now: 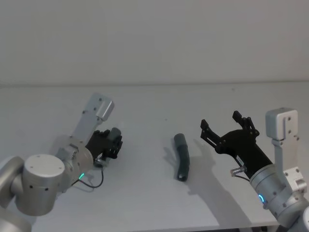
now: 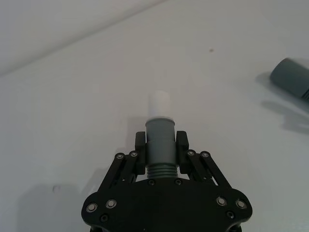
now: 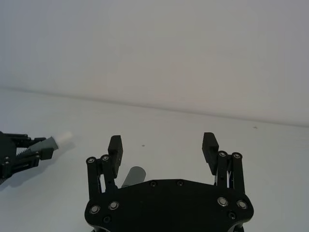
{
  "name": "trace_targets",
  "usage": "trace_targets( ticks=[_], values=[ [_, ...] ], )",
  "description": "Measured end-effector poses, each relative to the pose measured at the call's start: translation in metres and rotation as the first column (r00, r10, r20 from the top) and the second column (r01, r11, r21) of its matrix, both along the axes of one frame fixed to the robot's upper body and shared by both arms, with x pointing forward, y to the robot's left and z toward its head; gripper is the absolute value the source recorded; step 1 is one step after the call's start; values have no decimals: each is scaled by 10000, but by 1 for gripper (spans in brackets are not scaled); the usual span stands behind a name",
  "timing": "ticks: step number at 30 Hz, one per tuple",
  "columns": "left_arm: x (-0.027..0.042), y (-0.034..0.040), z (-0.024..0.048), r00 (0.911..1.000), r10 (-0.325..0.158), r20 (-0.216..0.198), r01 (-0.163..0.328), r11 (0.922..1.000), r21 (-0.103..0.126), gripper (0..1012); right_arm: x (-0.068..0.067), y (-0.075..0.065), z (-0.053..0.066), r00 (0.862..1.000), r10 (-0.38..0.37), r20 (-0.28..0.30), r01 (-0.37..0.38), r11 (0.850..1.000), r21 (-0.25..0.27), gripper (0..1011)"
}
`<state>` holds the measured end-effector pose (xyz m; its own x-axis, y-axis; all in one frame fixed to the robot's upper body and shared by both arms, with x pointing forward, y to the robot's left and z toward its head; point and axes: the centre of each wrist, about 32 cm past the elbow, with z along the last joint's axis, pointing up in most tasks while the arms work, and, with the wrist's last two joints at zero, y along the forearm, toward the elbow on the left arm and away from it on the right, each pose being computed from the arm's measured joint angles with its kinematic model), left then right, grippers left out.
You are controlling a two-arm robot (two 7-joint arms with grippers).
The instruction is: Use both hands to pick up one end of the pipe from the table, align the ends, and insert them.
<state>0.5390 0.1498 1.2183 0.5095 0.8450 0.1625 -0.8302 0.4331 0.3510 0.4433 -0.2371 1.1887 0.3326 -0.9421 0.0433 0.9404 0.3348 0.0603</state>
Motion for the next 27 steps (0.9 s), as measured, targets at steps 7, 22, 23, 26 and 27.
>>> trace_targets(
  ticks=[7, 22, 23, 26, 27],
  values=[
    [63, 77, 48, 9957, -839, 400, 846, 9963, -173, 332, 0, 0, 0, 10000, 0, 1, 0, 10000, 0, 1004],
    [229, 262, 289, 9497, -3088, 516, 3099, 9507, -153, 332, 0, 0, 0, 10000, 0, 0, 0, 10000, 1, 1003],
    [229, 262, 289, 9497, -3088, 516, 3099, 9507, -153, 332, 0, 0, 0, 10000, 0, 0, 0, 10000, 1, 1004],
    [270, 297, 379, 9293, -3674, 378, 3679, 9298, -63, 332, 0, 0, 0, 10000, 0, 1, 0, 10000, 1, 1004],
    [283, 308, 418, 9204, -3897, 299, 3900, 9208, -21, 332, 0, 0, 0, 10000, 0, 0, 0, 10000, 1, 1004]
  ],
)
